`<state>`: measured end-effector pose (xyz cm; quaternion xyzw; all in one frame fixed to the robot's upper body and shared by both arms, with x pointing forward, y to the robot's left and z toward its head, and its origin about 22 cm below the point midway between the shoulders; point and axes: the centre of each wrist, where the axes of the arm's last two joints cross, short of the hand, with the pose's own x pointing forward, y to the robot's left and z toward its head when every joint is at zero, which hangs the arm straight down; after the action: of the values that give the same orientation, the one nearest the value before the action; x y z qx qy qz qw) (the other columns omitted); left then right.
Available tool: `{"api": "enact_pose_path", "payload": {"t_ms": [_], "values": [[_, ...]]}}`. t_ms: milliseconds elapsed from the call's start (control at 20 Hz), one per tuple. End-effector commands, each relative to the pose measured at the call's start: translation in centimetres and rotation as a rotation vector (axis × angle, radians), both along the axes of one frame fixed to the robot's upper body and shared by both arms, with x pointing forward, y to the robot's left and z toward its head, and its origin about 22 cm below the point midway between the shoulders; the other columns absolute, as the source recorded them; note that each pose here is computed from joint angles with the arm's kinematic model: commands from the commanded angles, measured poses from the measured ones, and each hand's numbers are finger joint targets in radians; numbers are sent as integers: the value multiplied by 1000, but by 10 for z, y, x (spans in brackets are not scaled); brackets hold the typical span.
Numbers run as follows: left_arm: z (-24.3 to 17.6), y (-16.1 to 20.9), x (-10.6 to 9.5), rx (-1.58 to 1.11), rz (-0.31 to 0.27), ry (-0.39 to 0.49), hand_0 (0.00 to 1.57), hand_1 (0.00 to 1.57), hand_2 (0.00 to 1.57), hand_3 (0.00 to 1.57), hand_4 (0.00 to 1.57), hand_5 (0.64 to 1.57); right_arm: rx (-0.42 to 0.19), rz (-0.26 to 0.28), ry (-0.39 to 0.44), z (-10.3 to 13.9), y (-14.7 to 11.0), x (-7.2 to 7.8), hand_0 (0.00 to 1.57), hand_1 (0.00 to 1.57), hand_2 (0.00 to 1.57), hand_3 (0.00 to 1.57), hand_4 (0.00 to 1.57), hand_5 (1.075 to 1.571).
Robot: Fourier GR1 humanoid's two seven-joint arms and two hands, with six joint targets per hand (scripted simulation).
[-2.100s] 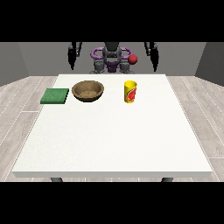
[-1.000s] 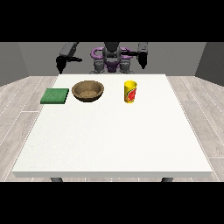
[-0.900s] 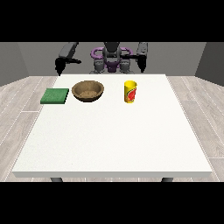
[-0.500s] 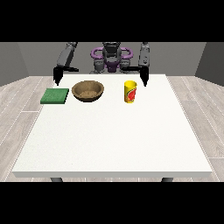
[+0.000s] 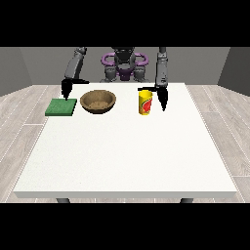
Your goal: Pick the cup and pour the ball into the bowl, then pick the bowl and place it on the pad
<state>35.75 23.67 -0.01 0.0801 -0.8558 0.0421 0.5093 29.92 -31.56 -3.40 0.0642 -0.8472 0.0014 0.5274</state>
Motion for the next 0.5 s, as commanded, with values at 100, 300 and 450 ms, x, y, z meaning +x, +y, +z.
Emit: {"api": "enact_pose_path", "payload": {"t_ms": [100, 300, 450], "values": [[1, 23, 18, 8, 42, -47, 0, 0, 0, 0, 0, 1388, -19, 31, -31, 20, -14, 16, 0, 0, 0, 0, 0, 1548], [5, 15, 26, 6, 43, -90, 0, 0, 0, 0, 0, 1392, -14, 12, -111, 8, -15, 13, 0, 0, 0, 0, 0, 1548], [9, 4, 35, -2, 67, -90, 0, 0, 0, 0, 0, 1411, -22, 21, -100, 14, -16, 19, 0, 0, 0, 0, 0, 1541]]}}
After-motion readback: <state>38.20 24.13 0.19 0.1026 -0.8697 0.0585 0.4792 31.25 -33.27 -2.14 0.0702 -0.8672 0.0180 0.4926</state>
